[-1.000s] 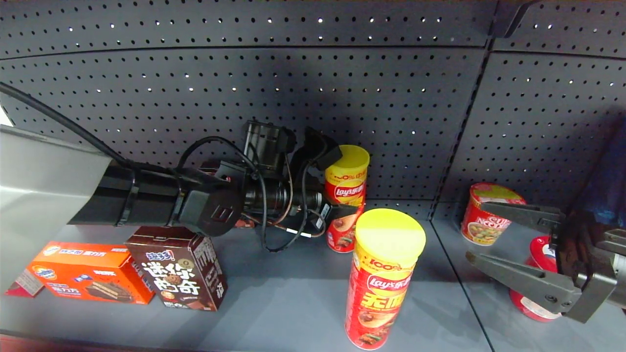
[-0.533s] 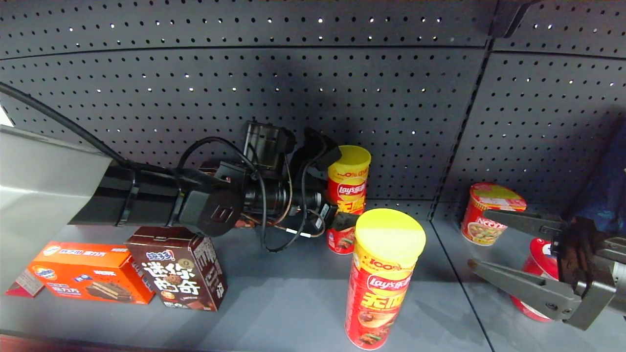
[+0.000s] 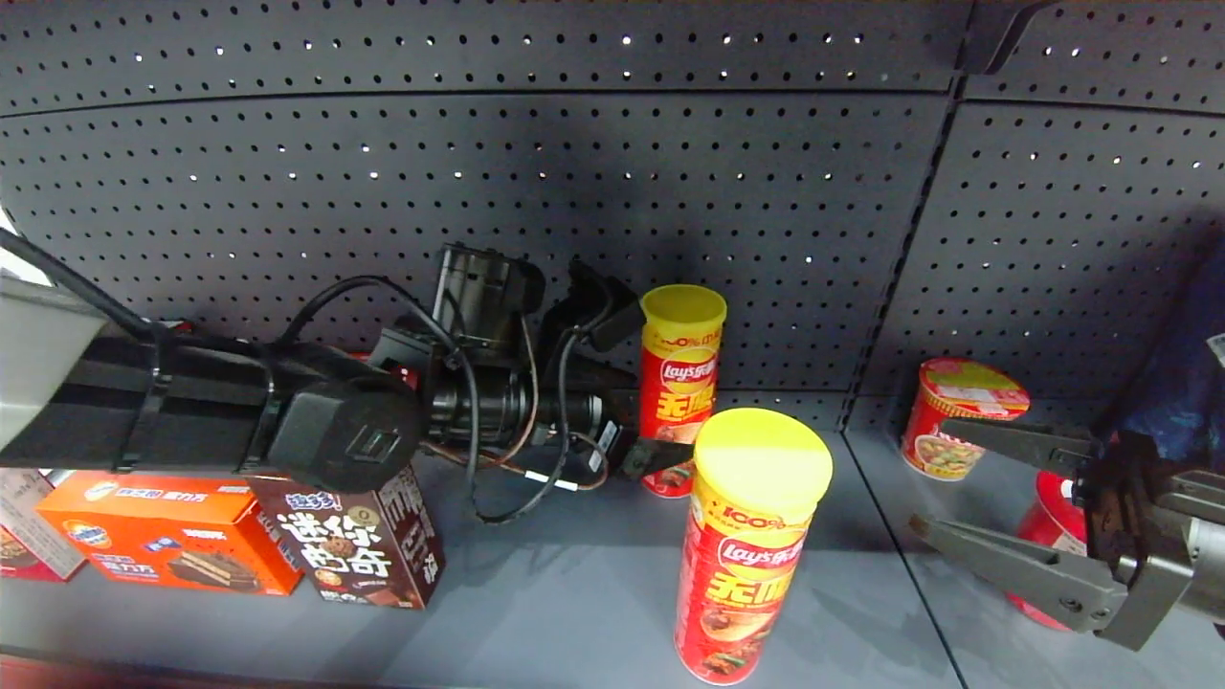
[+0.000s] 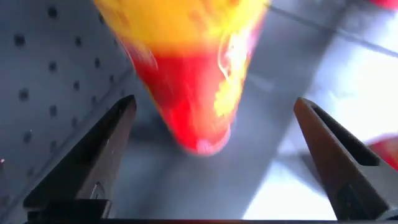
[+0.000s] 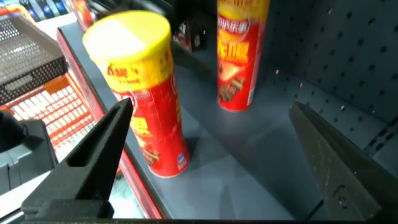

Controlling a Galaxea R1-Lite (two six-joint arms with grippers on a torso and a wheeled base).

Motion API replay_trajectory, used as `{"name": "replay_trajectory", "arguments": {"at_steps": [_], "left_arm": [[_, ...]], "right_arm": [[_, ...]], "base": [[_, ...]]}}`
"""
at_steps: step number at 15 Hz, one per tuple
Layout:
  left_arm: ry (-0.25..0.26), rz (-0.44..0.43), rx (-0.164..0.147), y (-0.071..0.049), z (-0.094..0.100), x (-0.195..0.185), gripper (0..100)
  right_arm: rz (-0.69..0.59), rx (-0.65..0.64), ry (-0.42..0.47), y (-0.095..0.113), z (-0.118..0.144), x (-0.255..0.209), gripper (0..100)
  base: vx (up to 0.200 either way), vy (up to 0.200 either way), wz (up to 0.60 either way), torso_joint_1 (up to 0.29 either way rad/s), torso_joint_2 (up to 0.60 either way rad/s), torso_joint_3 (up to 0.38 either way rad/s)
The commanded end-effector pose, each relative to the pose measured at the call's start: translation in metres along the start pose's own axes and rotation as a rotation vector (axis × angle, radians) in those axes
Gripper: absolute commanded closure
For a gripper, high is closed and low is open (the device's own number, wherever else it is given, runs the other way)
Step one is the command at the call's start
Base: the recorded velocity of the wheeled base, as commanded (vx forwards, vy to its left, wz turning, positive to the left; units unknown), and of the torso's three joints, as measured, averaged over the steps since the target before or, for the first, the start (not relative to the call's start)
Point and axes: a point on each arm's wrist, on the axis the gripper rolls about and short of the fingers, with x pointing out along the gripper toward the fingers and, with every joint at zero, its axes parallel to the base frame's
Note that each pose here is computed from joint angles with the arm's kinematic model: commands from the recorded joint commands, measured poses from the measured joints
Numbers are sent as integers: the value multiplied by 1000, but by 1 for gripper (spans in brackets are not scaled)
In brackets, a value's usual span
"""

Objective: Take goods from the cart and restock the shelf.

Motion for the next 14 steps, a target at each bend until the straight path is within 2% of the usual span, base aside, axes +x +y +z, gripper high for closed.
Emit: {"name": "replay_trajectory", "arguments": {"at_steps": [1, 5, 8, 14], "left_arm": [[-18, 19, 20, -6, 3, -31, 0], [-77, 53, 39, -12, 17, -64, 0], [-120, 85, 50, -12, 26, -85, 0], [-210, 149, 80, -22, 47, -124, 0]], "right_arm": [[2, 22, 47, -2, -11, 5, 0], [-34, 79, 162, -6, -43, -1, 0], [-30, 66, 149, -7, -38, 4, 0], [-27, 15, 136, -13, -27, 17, 0]], "base": [[0, 0, 0, 0, 0, 0], [0, 0, 0, 0, 0, 0], [0, 0, 0, 0, 0, 0], [0, 0, 0, 0, 0, 0]]}}
